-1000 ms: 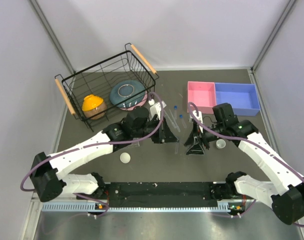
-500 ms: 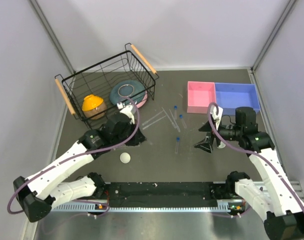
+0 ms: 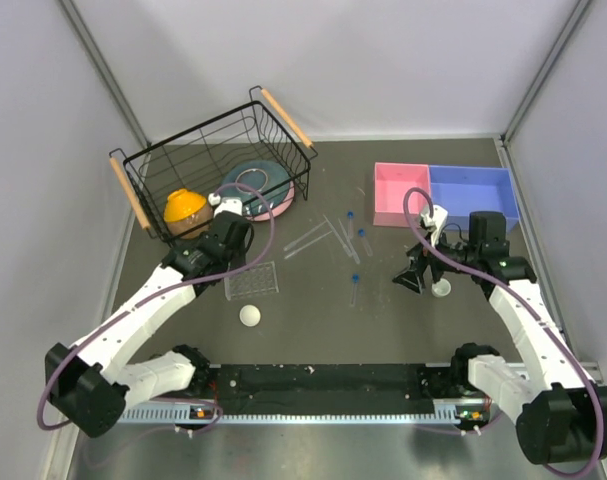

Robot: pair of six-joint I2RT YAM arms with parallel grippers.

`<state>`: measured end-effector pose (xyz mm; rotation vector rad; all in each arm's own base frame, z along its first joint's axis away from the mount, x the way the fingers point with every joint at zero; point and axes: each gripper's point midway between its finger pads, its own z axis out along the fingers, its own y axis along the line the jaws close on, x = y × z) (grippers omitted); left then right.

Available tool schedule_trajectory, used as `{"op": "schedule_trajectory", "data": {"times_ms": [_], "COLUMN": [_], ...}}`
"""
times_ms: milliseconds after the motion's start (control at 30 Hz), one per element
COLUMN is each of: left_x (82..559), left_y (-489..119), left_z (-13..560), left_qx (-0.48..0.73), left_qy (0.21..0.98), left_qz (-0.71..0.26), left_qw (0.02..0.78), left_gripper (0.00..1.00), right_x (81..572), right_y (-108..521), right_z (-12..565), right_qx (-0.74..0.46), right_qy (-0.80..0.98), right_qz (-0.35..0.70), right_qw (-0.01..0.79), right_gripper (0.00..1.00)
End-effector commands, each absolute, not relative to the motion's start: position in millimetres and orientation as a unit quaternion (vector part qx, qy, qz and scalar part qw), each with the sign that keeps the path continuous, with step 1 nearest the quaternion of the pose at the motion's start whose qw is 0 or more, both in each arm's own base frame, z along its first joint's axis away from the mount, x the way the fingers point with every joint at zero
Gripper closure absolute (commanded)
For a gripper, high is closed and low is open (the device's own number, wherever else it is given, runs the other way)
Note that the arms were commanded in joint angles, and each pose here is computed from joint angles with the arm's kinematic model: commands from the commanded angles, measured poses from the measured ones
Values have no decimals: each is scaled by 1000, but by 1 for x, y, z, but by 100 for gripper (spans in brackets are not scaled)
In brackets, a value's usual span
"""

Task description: Organize the chemistry lab equipment

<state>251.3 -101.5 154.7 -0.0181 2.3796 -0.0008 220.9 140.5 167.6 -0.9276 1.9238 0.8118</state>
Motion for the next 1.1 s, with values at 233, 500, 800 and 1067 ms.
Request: {"op": "schedule_trajectory", "data": {"times_ms": [233, 500, 800, 1067], "left_x": [280, 280, 283, 283], "left_y": [-82, -76, -76, -72], "left_z": [137, 116, 107, 101], "left_qx": [-18, -25, -31, -44], "left_qy": [924, 933, 939, 943], "left_qz": [38, 31, 13, 10], "left_qw": [381, 359, 343, 329], "left_gripper": [100, 100, 100, 98], "right_x": [229, 229, 229, 229], "right_y": [134, 133, 134, 134], "right_z": [171, 171, 171, 170], "right_qx": [-377, -377, -378, -378], "right_qy": [757, 757, 757, 758], "right_qz": [296, 294, 295, 295], "right_qw": [443, 445, 444, 443], "right_gripper": [9, 9, 9, 9]}}
